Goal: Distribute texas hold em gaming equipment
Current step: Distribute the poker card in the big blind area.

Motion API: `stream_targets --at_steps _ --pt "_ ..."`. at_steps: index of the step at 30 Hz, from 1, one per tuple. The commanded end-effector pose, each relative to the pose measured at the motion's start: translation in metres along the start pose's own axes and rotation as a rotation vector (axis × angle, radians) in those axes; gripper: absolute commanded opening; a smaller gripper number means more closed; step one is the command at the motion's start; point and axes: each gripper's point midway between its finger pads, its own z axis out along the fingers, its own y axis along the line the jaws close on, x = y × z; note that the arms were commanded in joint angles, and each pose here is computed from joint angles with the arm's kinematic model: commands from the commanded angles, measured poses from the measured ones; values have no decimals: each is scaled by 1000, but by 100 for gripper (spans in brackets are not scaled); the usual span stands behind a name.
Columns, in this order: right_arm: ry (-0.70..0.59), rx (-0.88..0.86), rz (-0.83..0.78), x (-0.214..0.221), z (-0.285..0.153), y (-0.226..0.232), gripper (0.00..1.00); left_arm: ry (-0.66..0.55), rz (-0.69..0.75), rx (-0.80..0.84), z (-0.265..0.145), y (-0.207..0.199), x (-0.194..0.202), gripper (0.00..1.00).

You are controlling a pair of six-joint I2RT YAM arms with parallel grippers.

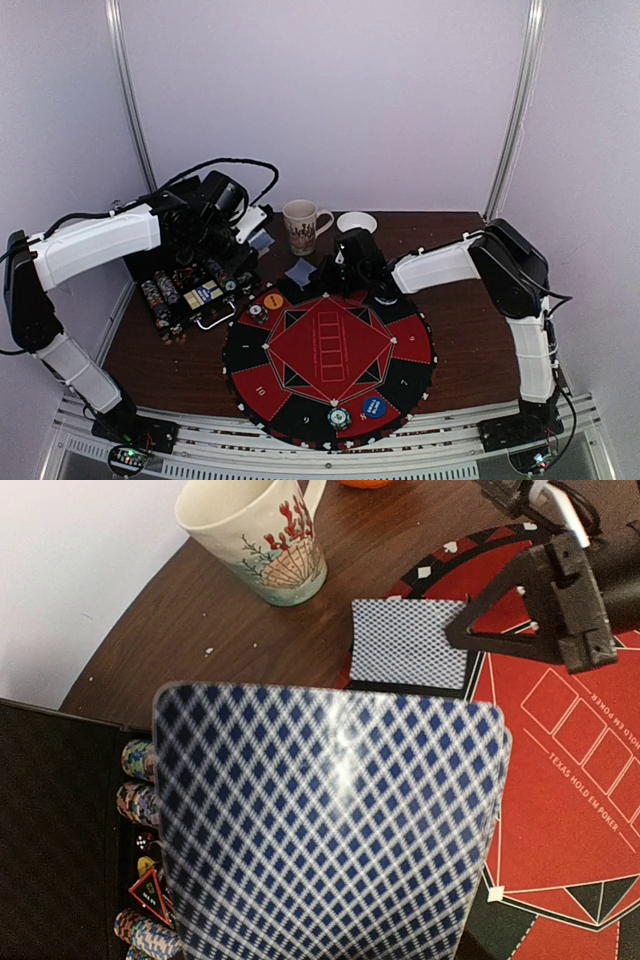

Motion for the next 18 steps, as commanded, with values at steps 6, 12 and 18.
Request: stream_targets --at_steps 6,12,18 --pt "-100 -19 182 -3 39 11 0 -40 -10 -30 -6 17 0 50" --pt "-62 38 187 14 49 -9 0 -40 -10 -28 -5 20 2 50" --pt "-17 44 188 25 50 -10 0 -40 -4 -22 -4 20 2 51"
